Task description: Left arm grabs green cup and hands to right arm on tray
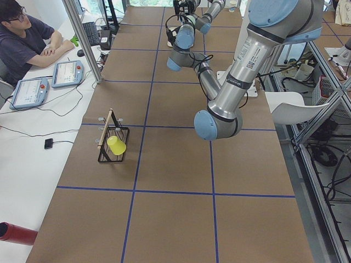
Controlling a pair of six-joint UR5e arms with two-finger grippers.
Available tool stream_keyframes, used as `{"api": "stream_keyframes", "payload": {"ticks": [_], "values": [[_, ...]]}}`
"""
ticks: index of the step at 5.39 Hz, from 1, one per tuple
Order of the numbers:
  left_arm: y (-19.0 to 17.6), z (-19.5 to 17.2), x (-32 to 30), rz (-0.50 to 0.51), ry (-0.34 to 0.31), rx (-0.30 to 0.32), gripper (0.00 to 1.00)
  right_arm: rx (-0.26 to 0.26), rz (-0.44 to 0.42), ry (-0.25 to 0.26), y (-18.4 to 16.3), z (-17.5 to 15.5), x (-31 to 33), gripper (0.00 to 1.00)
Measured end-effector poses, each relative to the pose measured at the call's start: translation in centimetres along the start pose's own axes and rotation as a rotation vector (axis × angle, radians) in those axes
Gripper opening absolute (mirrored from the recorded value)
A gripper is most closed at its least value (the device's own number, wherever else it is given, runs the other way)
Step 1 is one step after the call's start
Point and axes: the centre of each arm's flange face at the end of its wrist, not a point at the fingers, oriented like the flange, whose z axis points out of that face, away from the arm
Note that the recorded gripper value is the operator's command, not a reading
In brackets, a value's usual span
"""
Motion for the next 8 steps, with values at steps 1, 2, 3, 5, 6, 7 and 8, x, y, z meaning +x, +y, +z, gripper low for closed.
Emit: {"api": "stream_keyframes", "payload": {"ticks": [1,2,3,5,6,7,8], "values": [[0.1,0.2,0.1,-0.001,0.001,-0.004,0.00,0.002,0.004,0.007,0.2,0.5,-0.1,0.97],[0.2,0.4,0.1,-0.002,0.001,-0.007,0.00,0.008,0.007,0.019,0.3,1.3,-0.3,0.97],[0.2,0.4,0.1,-0.002,0.001,-0.008,0.00,0.012,0.008,0.026,0.4,1.9,-0.4,0.95],[0.3,0.5,0.2,0.000,0.003,-0.010,0.00,0.012,0.014,0.035,0.6,2.2,-0.2,0.67],[0.3,0.5,0.2,0.000,0.003,-0.010,0.00,0.009,0.014,0.036,0.7,2.3,-0.1,0.67],[0.3,0.5,0.2,0.001,0.003,-0.010,0.00,0.007,0.012,0.035,0.8,2.3,-0.2,0.59],[0.3,0.5,0.2,0.001,0.003,-0.010,0.00,0.004,0.012,0.034,0.8,2.2,-0.2,0.51]]}}
